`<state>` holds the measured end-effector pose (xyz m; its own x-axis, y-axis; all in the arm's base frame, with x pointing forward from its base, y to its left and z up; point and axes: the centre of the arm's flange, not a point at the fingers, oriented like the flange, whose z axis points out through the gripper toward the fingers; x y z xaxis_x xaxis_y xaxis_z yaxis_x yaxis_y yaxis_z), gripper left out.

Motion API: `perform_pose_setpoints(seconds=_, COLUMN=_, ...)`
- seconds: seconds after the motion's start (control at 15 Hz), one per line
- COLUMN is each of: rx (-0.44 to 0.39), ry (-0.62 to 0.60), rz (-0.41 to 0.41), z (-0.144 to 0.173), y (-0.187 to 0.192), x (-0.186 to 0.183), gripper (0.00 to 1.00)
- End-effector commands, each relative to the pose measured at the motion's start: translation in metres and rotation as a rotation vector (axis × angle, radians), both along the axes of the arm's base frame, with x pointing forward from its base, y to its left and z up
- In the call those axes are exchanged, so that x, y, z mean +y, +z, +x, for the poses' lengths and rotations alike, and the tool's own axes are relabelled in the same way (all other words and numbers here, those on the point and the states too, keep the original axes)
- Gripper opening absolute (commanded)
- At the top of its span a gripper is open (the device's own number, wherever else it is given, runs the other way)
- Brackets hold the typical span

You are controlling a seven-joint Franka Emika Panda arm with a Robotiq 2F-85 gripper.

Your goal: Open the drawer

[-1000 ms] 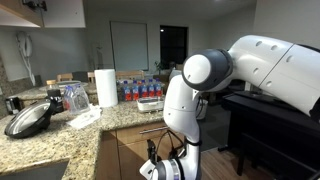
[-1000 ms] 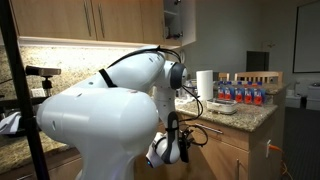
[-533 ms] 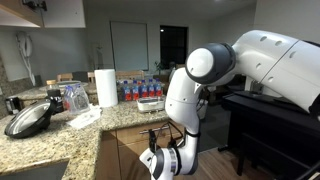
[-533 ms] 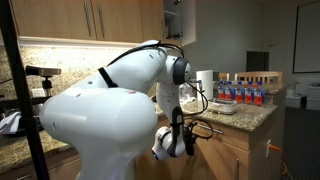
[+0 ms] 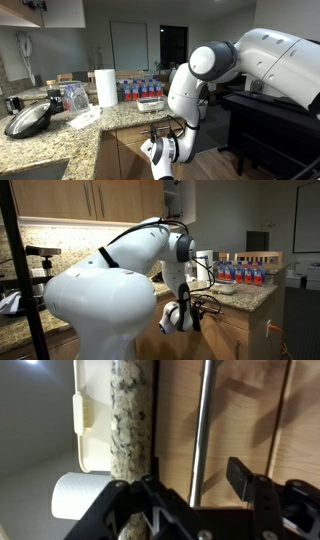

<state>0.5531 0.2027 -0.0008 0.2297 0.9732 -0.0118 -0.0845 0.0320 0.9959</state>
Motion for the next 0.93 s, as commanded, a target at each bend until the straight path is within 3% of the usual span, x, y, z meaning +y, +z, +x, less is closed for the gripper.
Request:
perform_pose_setpoints(seconds=0.0, rx=0.037, ry=-0.026, rz=-0.034, z=0.011, y=0.012, x=-0.011, gripper=0.40)
perform_pose_setpoints(seconds=0.33, rx=0.071, ry=-0.013, rz=-0.056, z=0.005, y=0.004, x=-0.006, gripper=0.09)
perform_pose_setpoints(seconds=0.47, rx=0.076, ry=-0.010, rz=-0.061, z=0.003, y=0.001, x=-0.002, gripper=0.04)
perform_pose_setpoints(seconds=0.6, rx=0.070, ry=-0.019, rz=-0.058, z=0.005, y=0.003, x=-0.002, gripper=0.09)
perform_pose_setpoints(seconds=0.87, rx=0.063, ry=-0.029, rz=-0.047, z=0.007, y=0.006, x=-0.003, gripper=0.09)
